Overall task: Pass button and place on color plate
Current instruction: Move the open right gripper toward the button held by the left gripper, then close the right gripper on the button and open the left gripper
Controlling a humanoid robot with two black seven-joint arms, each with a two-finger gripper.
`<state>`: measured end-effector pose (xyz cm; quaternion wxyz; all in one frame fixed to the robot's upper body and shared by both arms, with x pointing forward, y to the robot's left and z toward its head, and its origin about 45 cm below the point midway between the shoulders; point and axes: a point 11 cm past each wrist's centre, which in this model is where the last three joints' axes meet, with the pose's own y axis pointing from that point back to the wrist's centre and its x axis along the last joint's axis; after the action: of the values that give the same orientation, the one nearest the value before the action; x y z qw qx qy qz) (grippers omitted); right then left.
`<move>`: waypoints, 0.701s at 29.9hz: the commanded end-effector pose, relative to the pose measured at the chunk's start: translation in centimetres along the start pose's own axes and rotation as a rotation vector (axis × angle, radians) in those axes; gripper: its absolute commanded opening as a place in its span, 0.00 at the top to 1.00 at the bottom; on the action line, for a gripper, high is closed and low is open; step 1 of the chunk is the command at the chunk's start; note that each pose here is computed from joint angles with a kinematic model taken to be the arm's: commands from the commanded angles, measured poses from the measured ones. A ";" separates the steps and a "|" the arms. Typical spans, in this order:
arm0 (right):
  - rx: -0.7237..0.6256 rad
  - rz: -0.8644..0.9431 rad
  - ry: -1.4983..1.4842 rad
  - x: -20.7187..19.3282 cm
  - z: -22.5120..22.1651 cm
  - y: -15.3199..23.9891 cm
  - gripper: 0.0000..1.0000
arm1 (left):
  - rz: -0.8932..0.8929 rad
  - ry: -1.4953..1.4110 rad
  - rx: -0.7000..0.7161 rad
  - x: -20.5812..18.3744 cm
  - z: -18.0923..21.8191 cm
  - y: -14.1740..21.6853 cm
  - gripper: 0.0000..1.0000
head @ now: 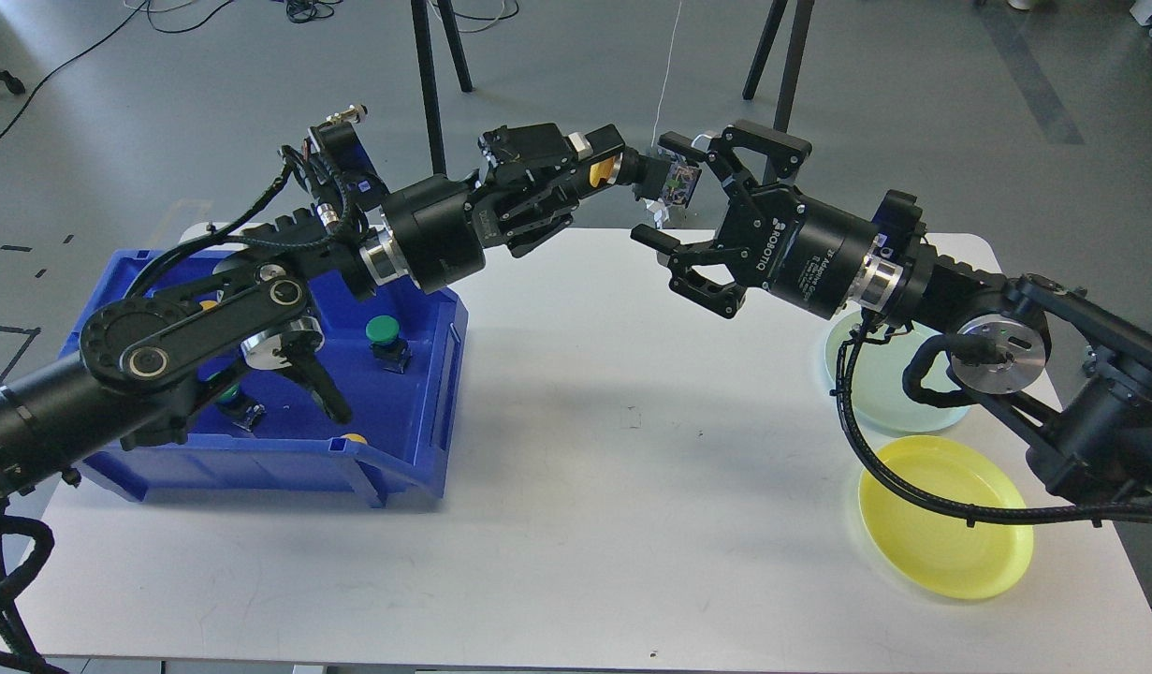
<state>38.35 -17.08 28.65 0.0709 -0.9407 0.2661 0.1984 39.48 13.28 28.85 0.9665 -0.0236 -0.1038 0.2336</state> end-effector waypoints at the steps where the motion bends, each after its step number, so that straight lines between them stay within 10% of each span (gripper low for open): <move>1: 0.001 0.002 -0.002 0.1 0.0 0.0 0.54 | -0.005 0.002 0.001 0.0 0.0 0.0 0.93; 12: 0.003 0.003 -0.004 0.1 0.0 0.0 0.86 | -0.007 0.002 0.003 0.0 0.0 0.2 0.88; 17: 0.003 0.003 -0.004 0.1 0.0 0.0 0.91 | -0.001 0.001 -0.002 0.0 0.1 0.0 0.40; 21: 0.000 0.007 -0.001 0.2 0.0 0.2 0.93 | -0.012 0.008 -0.001 -0.2 0.0 0.1 0.23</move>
<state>38.34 -17.10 28.45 0.0689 -0.9402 0.2667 0.2006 39.35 13.24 28.89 0.9673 -0.0251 -0.1019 0.2310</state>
